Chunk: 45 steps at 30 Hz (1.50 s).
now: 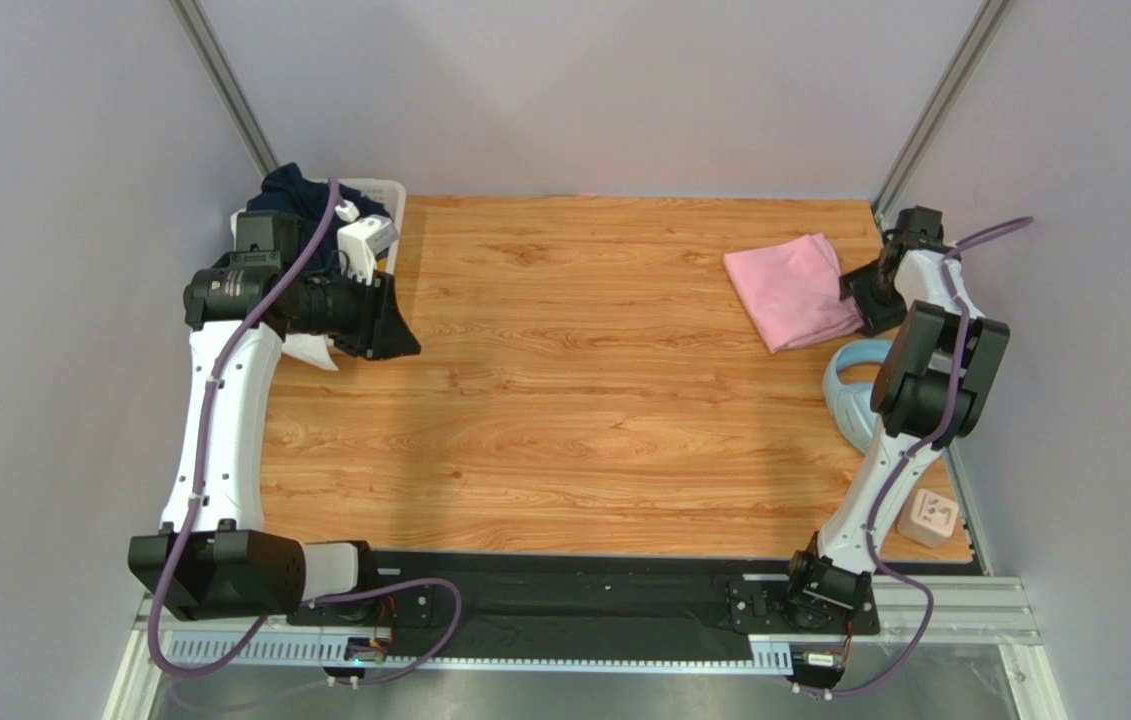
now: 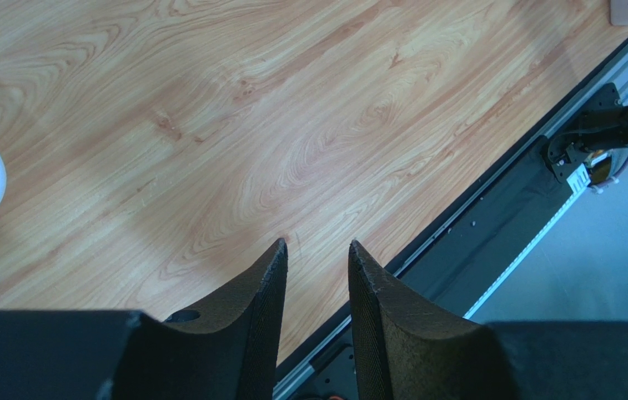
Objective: Fold and stack the t-shirts
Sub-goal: Put the neatly folded tshirt into the corner of the board with the right arm
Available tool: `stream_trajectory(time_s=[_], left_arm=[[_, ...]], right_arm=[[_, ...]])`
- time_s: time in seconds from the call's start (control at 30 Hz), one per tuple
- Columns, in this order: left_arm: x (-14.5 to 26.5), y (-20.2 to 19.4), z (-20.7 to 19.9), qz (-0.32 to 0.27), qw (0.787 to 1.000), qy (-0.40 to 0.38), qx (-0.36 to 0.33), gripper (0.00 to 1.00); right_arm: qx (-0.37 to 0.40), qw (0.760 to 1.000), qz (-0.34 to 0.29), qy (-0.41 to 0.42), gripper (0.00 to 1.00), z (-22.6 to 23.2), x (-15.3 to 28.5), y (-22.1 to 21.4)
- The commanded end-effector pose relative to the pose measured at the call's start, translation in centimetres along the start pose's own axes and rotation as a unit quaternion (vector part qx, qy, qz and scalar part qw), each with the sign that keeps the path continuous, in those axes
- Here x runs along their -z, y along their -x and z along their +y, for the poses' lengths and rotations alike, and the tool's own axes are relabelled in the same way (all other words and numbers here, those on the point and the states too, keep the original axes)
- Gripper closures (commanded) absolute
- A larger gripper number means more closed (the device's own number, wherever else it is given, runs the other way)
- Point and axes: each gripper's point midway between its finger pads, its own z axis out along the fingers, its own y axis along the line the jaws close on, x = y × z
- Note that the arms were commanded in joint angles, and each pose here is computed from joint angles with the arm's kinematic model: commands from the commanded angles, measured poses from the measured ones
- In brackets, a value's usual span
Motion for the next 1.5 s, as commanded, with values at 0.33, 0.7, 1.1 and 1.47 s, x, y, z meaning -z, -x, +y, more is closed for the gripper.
stream_trajectory(time_s=[0.33,0.7,1.1,1.47], left_arm=[[1.2,0.5,-1.7,-0.032,0.999,-0.016,-0.034,0.6],[1.3,0.7,-1.7,-0.036,0.999,-0.017,-0.038,0.6],[1.4,1.0,-1.6,-0.038,0.998,-0.015,-0.038,0.6],[2.2,1.4,-1.9,-0.043,0.998,-0.005,-0.047,0.6]], right_arm=[[0.124,0.973,-0.196,-0.002,0.0,5.3,13.8,5.9],[0.205,0.969,0.008,0.134,0.01,11.7,9.9,-3.7],[0.271,0.955,0.098,0.068,0.06,9.5,3.0,-10.2],[0.255,0.959,0.122,0.011,0.08,7.6,-1.7,-11.2]])
